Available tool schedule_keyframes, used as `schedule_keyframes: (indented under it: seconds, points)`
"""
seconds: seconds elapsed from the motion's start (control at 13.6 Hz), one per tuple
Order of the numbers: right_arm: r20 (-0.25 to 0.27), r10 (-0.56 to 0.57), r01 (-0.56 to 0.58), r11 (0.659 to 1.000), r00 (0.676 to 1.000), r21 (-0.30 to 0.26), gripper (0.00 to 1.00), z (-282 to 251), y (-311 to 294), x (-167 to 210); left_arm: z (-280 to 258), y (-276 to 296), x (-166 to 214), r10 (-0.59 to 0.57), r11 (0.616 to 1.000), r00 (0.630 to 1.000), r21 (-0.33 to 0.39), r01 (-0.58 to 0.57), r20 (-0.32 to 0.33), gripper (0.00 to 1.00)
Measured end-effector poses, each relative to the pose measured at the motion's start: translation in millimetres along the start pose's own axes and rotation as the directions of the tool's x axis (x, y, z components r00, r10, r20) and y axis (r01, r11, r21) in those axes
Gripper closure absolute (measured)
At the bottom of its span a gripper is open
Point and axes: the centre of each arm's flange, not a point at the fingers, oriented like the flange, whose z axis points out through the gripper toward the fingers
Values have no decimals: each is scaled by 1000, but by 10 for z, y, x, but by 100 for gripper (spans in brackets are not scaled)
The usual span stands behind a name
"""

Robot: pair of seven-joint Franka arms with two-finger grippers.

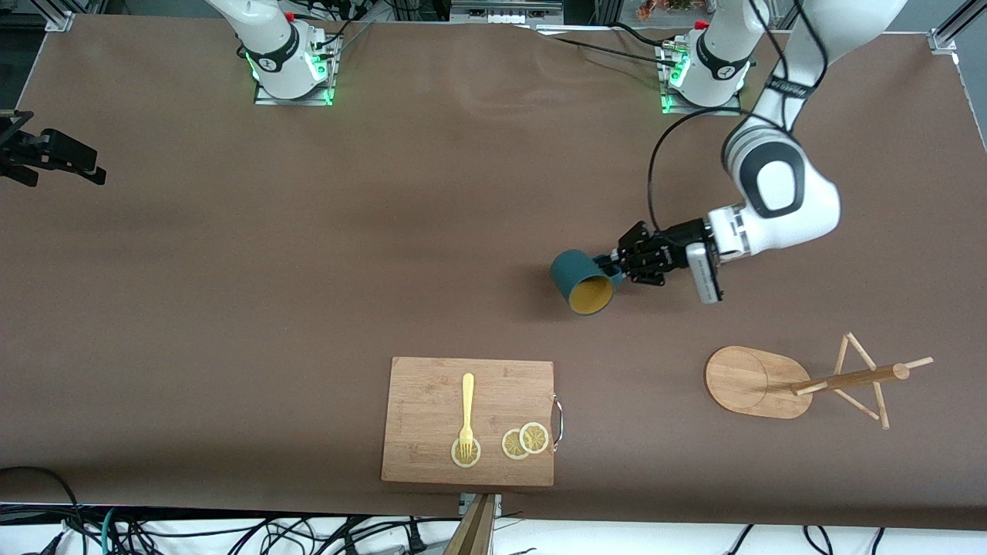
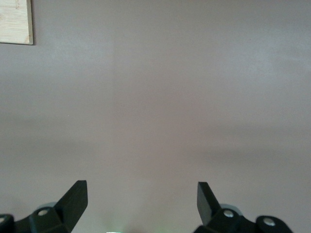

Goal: Pass cup and hang on rack
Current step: 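Lift the mug with the left gripper and carry it toward the rack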

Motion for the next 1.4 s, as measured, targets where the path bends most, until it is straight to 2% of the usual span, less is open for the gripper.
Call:
schedule_keyframes:
  seconds: [0.22, 0.44, 0.66, 0.81, 0.96, 1.03, 1.25, 1.4]
  points:
    - [-23, 1, -1, 1000, 1000, -4, 0, 50, 7, 88, -1036, -135, 19, -245, 969, 967, -14, 246, 65, 79]
    - [-26, 0, -1, 1000, 1000, -5, 0, 101, 7, 140, -1821, -403, -176, -398, 911, 915, -89, 402, 61, 79]
    - [-26, -1, 1, 1000, 1000, -5, 0, 118, -1, 155, -2214, -625, -373, -519, 840, 853, -152, 521, 57, 79]
    - [-30, -2, 2, 1000, 1000, -6, 0, 120, -4, 166, -2443, -807, -455, -609, 767, 792, -228, 600, 41, 79]
    - [-30, -2, 2, 1000, 1000, -6, 0, 125, -6, 170, -2699, -995, -473, -677, 688, 734, -302, 659, 59, 79]
    - [-31, -2, 2, 1000, 1000, -6, 0, 125, -7, 172, -2807, -1084, -480, -696, 661, 715, -324, 676, 73, 79]
    - [-37, -3, 2, 1000, 999, -7, 0, 123, -8, 181, -2915, -1351, -502, -729, 602, 680, -402, 690, 77, 79]
    - [-39, -2, 2, 1000, 999, -7, 0, 124, -7, 185, -2883, -1502, -501, -739, 578, 669, -434, 691, 82, 79]
